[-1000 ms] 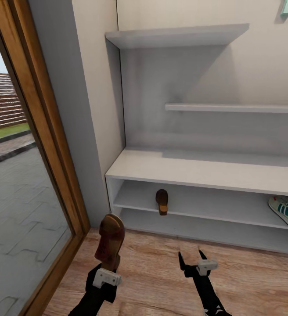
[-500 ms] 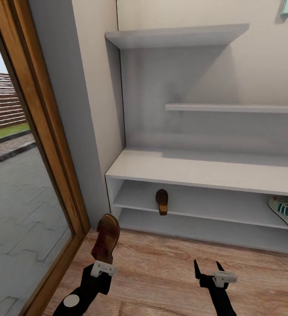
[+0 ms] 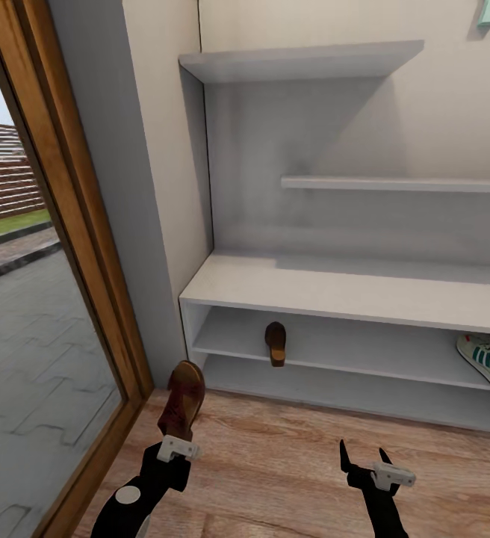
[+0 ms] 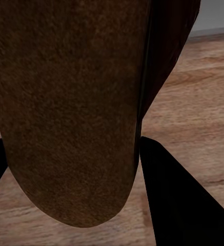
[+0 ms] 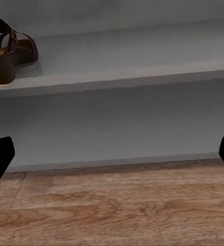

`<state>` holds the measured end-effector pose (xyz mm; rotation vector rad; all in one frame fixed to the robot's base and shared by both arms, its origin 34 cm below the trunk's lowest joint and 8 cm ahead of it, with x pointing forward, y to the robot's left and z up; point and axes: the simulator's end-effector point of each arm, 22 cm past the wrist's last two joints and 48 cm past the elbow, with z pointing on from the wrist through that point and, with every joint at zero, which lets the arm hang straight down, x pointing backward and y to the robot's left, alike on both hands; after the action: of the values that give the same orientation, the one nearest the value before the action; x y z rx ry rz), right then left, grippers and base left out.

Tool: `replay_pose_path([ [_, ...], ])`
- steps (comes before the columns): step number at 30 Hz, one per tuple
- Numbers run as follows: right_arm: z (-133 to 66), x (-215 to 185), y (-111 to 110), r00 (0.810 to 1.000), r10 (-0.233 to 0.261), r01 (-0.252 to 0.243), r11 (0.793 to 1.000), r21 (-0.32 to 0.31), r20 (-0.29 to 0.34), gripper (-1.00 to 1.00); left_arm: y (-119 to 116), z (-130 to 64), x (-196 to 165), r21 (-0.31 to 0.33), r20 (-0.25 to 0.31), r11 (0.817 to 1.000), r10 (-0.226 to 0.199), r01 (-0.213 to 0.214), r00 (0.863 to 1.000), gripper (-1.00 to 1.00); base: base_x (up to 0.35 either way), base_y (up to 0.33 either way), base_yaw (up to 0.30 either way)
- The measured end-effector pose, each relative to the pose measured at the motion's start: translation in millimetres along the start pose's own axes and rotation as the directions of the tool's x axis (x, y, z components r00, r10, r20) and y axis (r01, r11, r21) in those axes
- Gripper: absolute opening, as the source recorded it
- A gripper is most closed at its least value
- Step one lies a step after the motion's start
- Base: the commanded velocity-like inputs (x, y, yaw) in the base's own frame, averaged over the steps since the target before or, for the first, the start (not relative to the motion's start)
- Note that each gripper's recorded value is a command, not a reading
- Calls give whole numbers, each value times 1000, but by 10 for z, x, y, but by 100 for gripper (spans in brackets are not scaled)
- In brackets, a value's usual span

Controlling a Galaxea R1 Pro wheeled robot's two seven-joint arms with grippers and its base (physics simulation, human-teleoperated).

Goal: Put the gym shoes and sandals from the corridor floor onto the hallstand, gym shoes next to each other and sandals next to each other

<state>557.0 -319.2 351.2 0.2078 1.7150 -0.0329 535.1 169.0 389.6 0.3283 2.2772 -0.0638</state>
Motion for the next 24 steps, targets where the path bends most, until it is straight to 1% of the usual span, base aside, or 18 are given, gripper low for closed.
replay_pose_path([
  [2,0,-1,0,1000,0,0,1000,0,0,100,-1,0,1,0,0,1000,0,0,1000,-100,0,0,0],
  [3,7,7,-56,1000,-2,2,1000,11,-6,100,-19,14,-6,-1,-4,1000,-4,4,1000,-100,0,0,0],
  [6,3,21,-42,1000,4,-4,1000,14,-11,100,-42,11,58,0,-26,1000,-8,8,1000,-100,0,0,0],
  [8,3,21,-42,1000,4,-4,1000,14,-11,100,-42,11,59,0,-26,1000,-7,7,1000,-100,0,0,0],
  [10,2,27,3,1000,0,0,1000,2,-12,100,-39,-5,15,-1,-9,1000,-7,7,1000,-100,0,0,0],
  [12,1,31,29,1000,-4,4,1000,-7,-14,100,-43,-5,16,0,-7,1000,-7,7,1000,-100,0,0,0],
  [21,1,29,-13,1000,-3,3,1000,3,-13,100,-45,59,138,0,-37,1000,-5,5,999,-100,0,0,0],
  [24,1,24,-56,1000,5,-4,1000,20,-12,100,-54,99,121,1,-47,1000,-9,9,999,-100,0,0,0],
])
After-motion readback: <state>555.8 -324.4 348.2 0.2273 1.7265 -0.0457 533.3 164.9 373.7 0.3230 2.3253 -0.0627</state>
